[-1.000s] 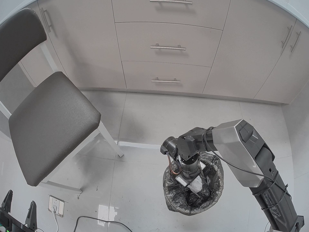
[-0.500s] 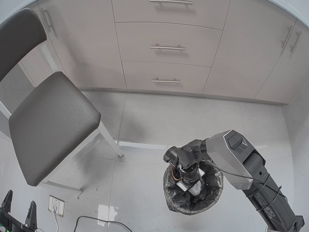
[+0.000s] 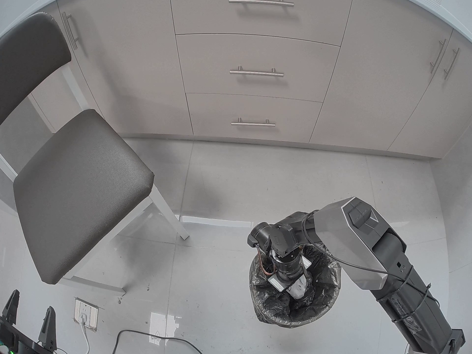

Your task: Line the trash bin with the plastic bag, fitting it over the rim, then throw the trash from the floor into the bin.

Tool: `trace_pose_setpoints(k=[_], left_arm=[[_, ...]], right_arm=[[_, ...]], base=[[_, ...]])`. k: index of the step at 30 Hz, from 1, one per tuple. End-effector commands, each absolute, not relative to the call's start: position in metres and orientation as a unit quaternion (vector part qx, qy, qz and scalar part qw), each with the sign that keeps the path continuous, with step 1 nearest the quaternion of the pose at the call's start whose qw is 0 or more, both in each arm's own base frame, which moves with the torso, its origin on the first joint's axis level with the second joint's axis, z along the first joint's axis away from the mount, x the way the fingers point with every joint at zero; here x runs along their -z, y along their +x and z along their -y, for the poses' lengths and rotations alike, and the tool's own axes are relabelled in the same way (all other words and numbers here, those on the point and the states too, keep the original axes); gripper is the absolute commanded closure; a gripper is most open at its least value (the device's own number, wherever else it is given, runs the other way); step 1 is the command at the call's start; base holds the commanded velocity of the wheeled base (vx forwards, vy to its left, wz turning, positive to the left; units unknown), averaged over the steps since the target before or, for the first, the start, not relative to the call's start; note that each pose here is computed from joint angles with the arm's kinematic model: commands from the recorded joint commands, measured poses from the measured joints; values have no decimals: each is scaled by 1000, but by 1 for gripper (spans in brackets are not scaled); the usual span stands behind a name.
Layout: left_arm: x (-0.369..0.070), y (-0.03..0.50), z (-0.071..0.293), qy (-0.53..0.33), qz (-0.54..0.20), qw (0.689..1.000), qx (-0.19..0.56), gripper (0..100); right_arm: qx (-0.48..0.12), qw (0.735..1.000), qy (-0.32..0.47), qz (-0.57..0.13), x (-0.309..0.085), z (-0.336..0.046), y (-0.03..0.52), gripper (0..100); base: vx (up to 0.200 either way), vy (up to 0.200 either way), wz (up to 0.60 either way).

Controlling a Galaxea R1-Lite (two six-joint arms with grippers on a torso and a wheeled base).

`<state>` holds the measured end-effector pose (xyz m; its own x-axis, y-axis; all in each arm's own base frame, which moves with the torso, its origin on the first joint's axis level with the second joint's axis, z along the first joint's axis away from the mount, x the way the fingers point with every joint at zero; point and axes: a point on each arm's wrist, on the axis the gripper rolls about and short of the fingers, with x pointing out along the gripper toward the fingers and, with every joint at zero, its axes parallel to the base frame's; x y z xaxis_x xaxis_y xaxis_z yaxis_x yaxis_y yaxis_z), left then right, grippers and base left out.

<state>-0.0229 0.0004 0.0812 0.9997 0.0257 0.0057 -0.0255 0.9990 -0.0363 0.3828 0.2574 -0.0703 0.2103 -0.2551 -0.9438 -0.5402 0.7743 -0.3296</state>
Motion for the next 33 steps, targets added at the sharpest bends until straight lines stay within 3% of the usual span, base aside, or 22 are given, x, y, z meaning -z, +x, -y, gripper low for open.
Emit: trace_pose_setpoints(k=[1,5,8,18,30,33], left_arm=[[-76,-23,0,-18,2,1000,-13,0],[-76,-23,0,-18,2,1000,-13,0],[-76,-23,0,-18,2,1000,-13,0],[-76,-23,0,-18,2,1000,-13,0],[-76,-23,0,-18,2,1000,-13,0],[-76,-23,0,-18,2,1000,-13,0]], right_arm=[[-112,712,-328,-611,35,-266,374,100],[-113,692,-341,-626,8,-261,365,100],[-110,700,-333,-623,-8,-259,365,100],[-103,754,-299,-576,-78,-250,361,100],[-87,839,-265,-467,-198,-225,331,100],[-83,849,-266,-448,-229,-210,315,100]], base=[[0,0,0],[0,0,0],[0,0,0],[0,0,0],[0,0,0],[0,0,0]])
